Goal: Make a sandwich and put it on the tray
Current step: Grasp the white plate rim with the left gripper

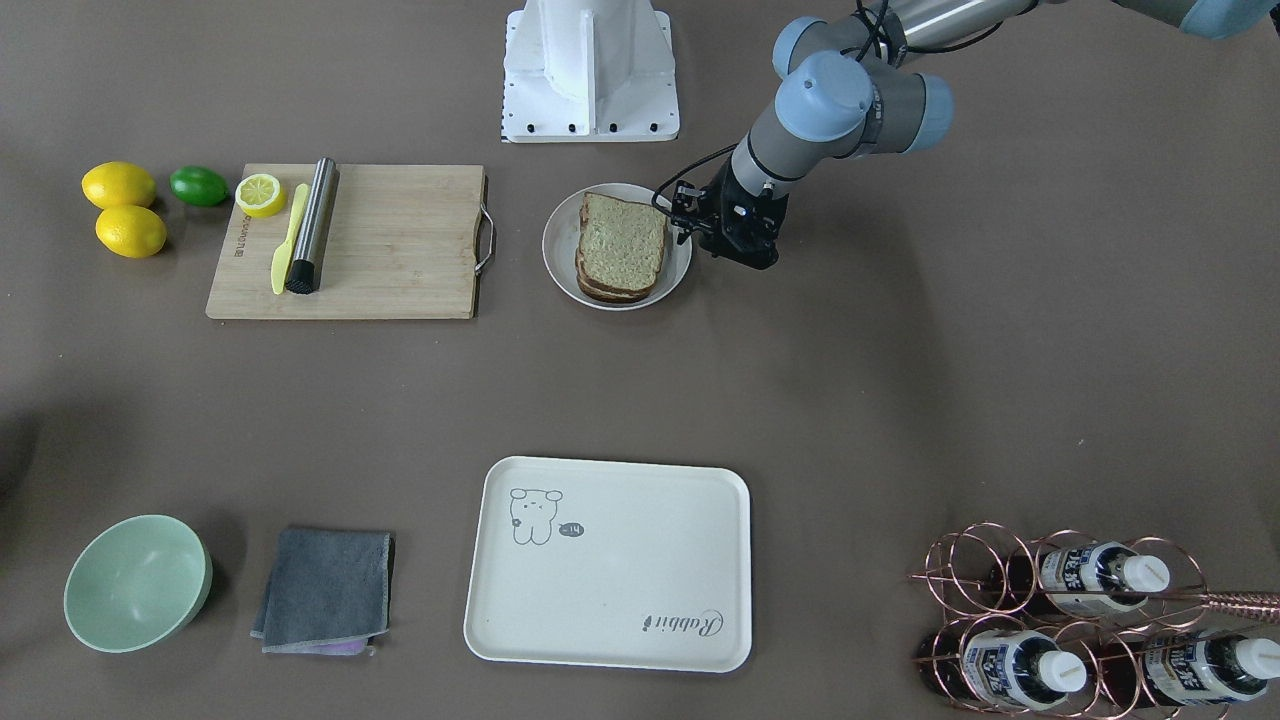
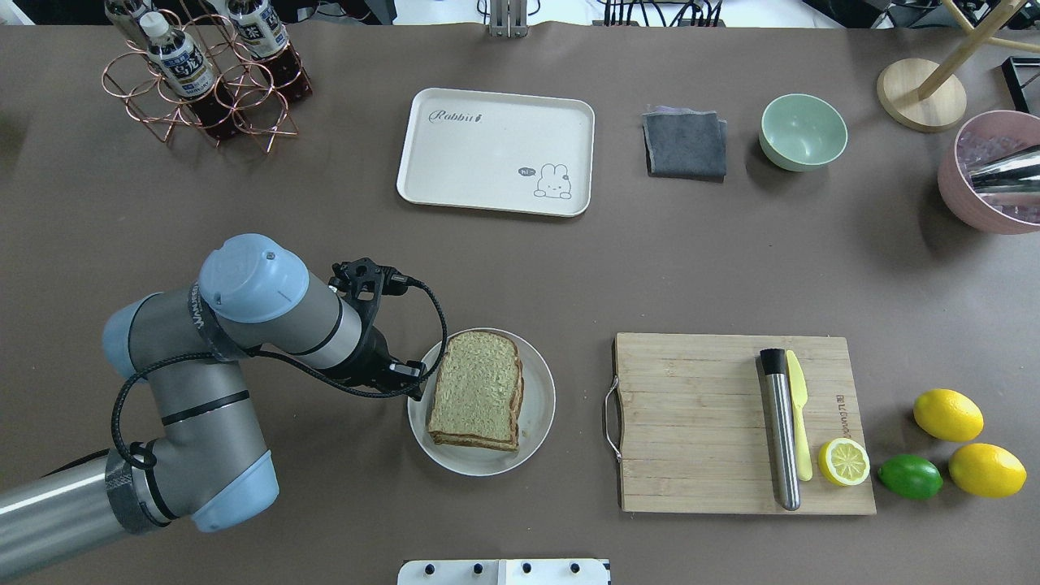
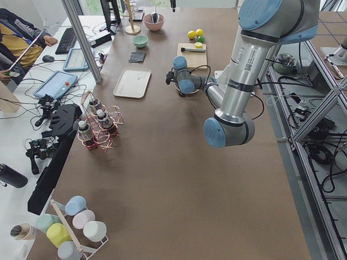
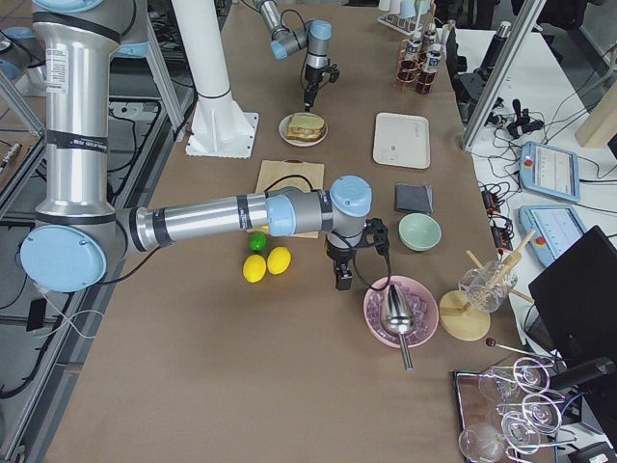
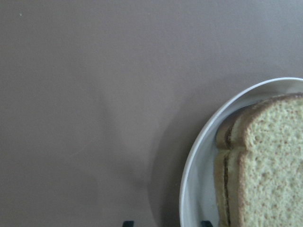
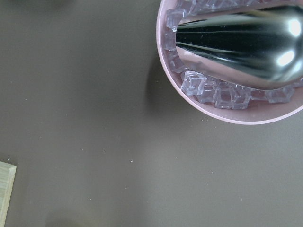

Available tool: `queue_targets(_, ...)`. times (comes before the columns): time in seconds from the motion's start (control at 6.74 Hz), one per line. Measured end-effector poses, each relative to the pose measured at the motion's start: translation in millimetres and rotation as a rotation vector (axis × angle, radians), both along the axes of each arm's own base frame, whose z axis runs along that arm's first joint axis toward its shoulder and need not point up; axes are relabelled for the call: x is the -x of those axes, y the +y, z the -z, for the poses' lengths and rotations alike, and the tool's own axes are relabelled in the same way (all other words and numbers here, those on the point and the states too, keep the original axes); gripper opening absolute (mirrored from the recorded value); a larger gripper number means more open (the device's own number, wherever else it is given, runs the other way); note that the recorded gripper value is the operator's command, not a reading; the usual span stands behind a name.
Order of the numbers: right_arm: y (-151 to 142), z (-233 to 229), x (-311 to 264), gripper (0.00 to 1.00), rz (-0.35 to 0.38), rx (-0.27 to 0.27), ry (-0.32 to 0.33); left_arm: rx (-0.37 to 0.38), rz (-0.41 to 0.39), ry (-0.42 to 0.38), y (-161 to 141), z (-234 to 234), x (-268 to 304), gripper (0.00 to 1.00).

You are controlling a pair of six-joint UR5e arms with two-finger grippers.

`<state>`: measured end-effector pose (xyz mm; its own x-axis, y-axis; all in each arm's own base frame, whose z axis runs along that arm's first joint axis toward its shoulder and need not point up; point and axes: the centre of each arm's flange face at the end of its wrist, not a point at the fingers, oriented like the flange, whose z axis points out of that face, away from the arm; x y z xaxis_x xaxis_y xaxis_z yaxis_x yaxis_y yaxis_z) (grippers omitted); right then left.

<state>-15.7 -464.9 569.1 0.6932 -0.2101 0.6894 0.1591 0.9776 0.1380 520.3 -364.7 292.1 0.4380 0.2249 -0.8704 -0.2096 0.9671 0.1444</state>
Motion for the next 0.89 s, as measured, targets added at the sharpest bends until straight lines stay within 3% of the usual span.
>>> queue_targets(0.59,4,-5,-3,1.00,-0.005,0.009,0.002,0.008,-0.008,0.003,3,-6,-18,0.43)
queue_targets(0.89,5,-5,-4,1.00,-0.006,0.010,0.002,0.003,-0.008,0.015,2,-10,-21,0.04)
